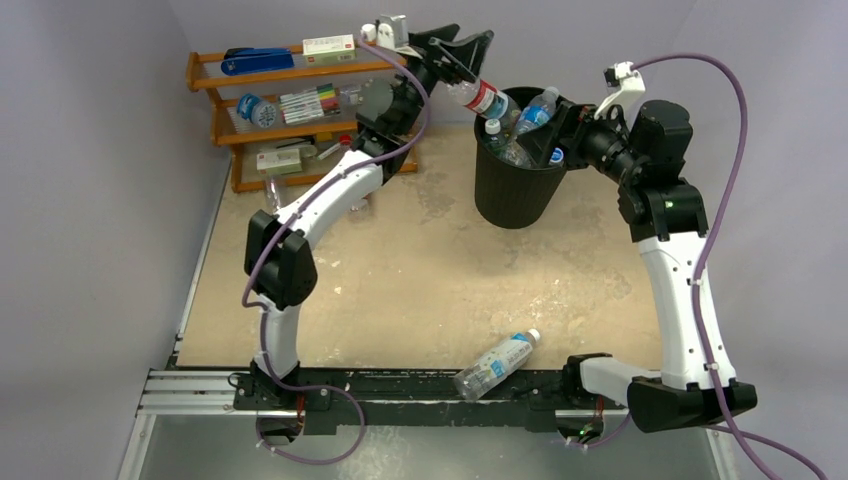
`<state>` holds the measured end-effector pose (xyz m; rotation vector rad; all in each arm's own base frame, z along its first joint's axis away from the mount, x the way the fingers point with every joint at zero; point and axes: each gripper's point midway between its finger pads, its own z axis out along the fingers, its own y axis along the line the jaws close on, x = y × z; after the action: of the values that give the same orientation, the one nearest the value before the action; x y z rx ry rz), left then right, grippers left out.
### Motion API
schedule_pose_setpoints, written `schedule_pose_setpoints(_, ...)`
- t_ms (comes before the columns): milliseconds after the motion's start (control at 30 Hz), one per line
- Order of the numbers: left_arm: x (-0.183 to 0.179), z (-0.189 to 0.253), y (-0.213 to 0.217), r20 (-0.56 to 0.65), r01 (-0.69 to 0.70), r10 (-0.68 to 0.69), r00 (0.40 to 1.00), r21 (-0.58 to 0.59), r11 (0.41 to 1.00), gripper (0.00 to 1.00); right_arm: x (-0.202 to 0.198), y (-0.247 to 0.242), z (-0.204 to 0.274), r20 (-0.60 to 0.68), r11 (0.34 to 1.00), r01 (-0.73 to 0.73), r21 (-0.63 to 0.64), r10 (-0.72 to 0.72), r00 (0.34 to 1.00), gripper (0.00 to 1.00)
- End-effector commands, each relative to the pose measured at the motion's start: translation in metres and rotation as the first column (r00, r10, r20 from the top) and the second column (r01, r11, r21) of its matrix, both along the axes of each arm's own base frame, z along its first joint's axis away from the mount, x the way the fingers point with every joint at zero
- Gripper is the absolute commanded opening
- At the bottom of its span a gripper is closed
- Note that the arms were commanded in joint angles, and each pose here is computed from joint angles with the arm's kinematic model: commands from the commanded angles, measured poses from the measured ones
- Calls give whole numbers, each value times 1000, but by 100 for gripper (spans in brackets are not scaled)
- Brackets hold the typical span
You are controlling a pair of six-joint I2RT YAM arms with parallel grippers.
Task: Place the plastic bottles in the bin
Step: Place the plastic bottle in the trash bin, then pick up the plastic bottle at the center of the board.
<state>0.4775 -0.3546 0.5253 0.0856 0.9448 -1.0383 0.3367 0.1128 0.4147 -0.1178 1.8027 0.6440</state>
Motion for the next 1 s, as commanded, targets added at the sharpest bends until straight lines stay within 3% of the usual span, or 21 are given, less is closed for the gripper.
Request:
schedule_pose_setpoints(0, 9, -35, -19, -70, 86, -88, 994, -19, 996, 94, -14, 1, 19, 56, 1000, -13, 24, 12, 998, 100)
schedule_pose_setpoints(200, -34, 3, 19, -112, 29, -21, 993, 69, 997, 94, -25, -2, 16, 37, 1000, -13, -14, 13, 999, 100)
schedule_pose_setpoints(300, -61, 9, 46, -199, -13, 46, 979, 160, 987, 94, -29, -6, 1, 7, 999, -5, -49, 6, 1000, 100)
schedule_pose_setpoints(400, -85, -12, 57, -314, 37, 48, 948, 259, 965, 94, -35, -7, -26, -50, 997, -16, -71, 13, 999, 100)
schedule_pose_setpoints(533, -132, -83, 40, -499, 272, -56, 865, 371, 888, 94, -44, -8, -50, -102, 998, -6, -57, 0, 995, 100)
schedule_pose_setpoints(667, -200, -196, 16, -637, 443, -9, 771, 527, 725, 95, -39, -10, -39, -82, 999, 21, -36, -24, 996, 100)
schedule_pose_setpoints(767, -250, -261, 6, -717, 557, 21, 697, 559, 614, 95, -36, -17, -13, -38, 996, 87, -12, -88, 995, 100)
schedule_pose_setpoints(967, -320, -317, 0, -763, 626, 50, 645, 564, 538, 95, -38, -26, 34, 31, 987, 155, 30, -156, 987, 100)
